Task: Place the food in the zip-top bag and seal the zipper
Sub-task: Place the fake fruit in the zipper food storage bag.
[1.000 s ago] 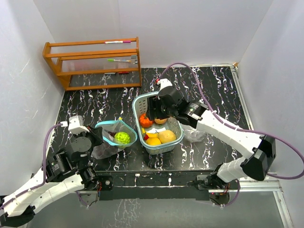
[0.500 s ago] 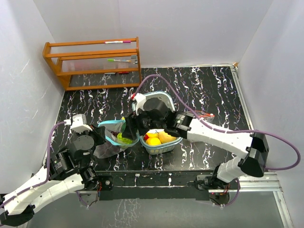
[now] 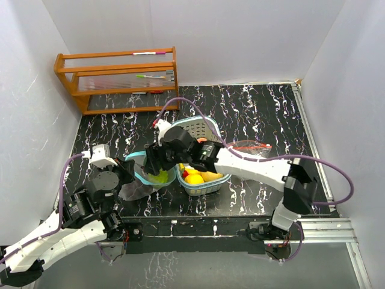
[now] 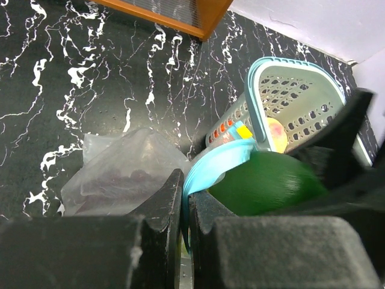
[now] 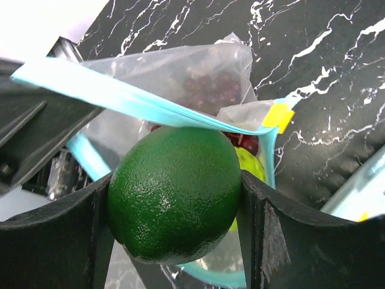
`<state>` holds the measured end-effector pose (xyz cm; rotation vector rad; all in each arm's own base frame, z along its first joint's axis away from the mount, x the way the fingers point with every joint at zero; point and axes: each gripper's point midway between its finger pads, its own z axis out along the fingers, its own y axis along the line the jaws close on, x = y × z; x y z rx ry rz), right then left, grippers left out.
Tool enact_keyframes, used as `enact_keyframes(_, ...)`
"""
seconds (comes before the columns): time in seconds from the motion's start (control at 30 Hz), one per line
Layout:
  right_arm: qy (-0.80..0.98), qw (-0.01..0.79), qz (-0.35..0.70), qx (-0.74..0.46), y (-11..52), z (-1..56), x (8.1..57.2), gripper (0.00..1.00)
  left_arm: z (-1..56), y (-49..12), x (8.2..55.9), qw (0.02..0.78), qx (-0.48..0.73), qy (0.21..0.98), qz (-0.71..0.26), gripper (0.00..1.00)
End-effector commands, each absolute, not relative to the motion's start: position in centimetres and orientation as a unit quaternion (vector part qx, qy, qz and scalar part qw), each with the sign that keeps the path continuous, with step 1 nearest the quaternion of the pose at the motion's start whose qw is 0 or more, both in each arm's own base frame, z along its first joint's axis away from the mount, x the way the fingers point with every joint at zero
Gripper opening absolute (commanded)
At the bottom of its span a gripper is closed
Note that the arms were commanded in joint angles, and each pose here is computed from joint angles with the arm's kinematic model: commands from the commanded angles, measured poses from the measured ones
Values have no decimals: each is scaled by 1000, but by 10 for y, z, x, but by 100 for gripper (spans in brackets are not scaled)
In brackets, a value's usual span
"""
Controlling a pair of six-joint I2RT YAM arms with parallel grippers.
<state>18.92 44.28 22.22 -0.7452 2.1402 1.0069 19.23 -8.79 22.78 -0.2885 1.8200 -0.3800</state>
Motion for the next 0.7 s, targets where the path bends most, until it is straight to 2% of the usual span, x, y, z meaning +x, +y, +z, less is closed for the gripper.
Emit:
enact_keyframes(0.0, 795, 356, 410, -271, 478, 244, 202, 8, 254, -94, 196, 603, -148, 758, -202, 0)
enact_keyframes(0.2, 817, 400, 354, -218, 485, 226, 231, 8, 252, -98, 194, 597, -147, 759, -217, 0)
enact_keyframes(0.27, 817, 410, 352, -203, 489, 225, 237, 13, 249, -100, 193, 593, -147, 761, -220, 0)
enact_keyframes(0.33, 817, 410, 356, -196, 495, 225, 238, 21, 245, -100, 193, 589, -147, 763, -220, 0)
enact_keyframes(0.53, 830, 427, 316, -172, 495, 219, 240, 62, 240, -100, 191, 584, -150, 765, -224, 0)
enact_keyframes(0.67, 833, 450, 287, -150, 483, 219, 251, 74, 237, -101, 189, 579, -152, 768, -230, 0)
